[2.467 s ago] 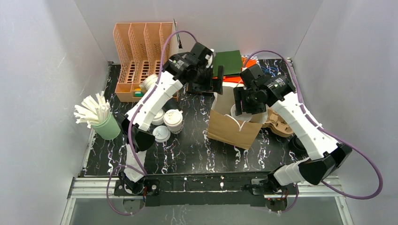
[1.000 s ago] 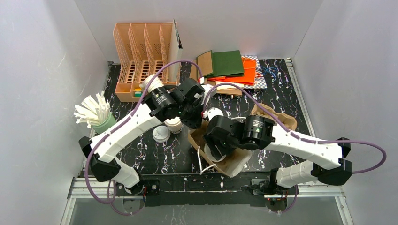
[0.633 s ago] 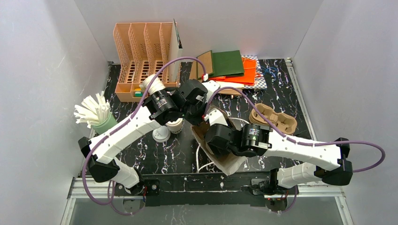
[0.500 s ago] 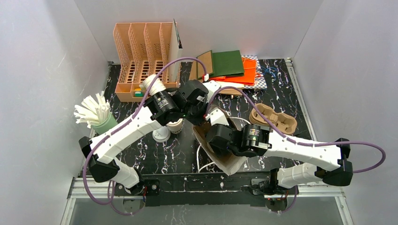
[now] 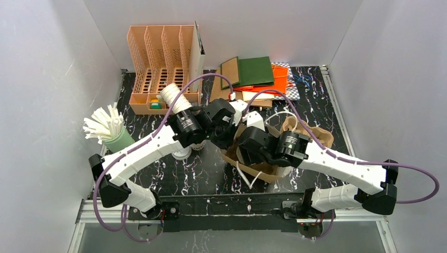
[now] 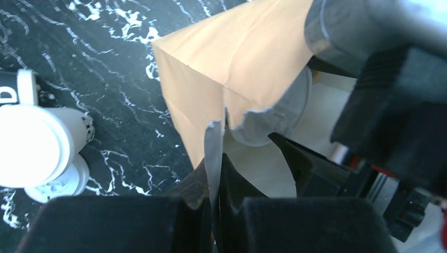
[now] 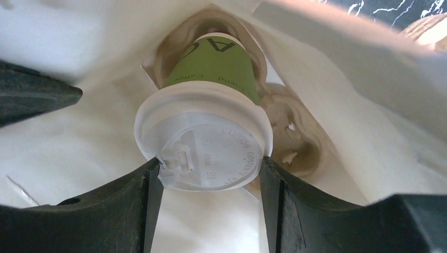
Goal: Pack the takeout coffee
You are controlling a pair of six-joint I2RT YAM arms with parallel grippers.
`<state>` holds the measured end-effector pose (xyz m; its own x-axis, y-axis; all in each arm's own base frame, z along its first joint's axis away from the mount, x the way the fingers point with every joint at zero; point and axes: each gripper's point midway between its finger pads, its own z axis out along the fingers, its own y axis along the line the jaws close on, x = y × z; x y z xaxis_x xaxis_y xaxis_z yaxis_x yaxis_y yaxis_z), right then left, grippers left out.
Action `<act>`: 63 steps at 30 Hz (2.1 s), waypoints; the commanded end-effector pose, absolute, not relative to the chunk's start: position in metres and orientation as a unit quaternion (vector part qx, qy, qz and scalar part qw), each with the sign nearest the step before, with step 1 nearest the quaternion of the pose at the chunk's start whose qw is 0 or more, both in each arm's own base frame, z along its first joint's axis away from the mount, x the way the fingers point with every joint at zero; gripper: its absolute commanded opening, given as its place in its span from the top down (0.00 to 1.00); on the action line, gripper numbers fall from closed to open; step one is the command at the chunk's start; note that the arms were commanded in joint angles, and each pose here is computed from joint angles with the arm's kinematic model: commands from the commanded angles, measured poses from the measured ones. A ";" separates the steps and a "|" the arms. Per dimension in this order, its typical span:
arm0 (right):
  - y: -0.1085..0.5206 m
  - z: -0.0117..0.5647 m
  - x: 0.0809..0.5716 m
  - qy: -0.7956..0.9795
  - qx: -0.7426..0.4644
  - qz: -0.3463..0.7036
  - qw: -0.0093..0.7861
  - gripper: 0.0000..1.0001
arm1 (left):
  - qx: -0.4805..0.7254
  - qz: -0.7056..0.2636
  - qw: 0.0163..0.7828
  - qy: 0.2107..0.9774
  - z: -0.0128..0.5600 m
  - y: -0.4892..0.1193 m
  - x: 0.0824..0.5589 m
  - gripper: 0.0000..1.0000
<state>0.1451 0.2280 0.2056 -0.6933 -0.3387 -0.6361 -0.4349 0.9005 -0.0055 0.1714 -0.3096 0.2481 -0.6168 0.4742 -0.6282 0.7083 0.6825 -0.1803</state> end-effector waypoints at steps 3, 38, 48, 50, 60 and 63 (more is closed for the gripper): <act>0.255 0.202 0.154 0.921 -0.202 0.089 0.321 0.81 | 0.333 -0.241 0.362 0.837 0.293 -0.313 0.173 1.00; 0.210 0.231 0.194 0.941 -0.158 0.030 0.299 0.85 | 0.316 -0.225 0.409 0.826 0.289 -0.326 0.180 1.00; 0.235 0.232 0.146 0.916 -0.289 0.091 0.262 0.85 | 0.308 -0.290 0.346 0.837 0.278 -0.320 0.170 1.00; 0.249 0.235 0.140 0.905 -0.313 0.116 0.264 0.85 | 0.291 -0.322 0.321 0.842 0.277 -0.318 0.181 1.00; 0.276 0.238 0.111 0.884 -0.349 0.194 0.241 0.86 | 0.349 -0.339 0.258 0.835 0.254 -0.336 0.214 1.00; 0.278 0.229 0.123 0.886 -0.356 0.161 0.250 0.86 | 0.381 -0.337 0.230 0.830 0.250 -0.345 0.215 1.00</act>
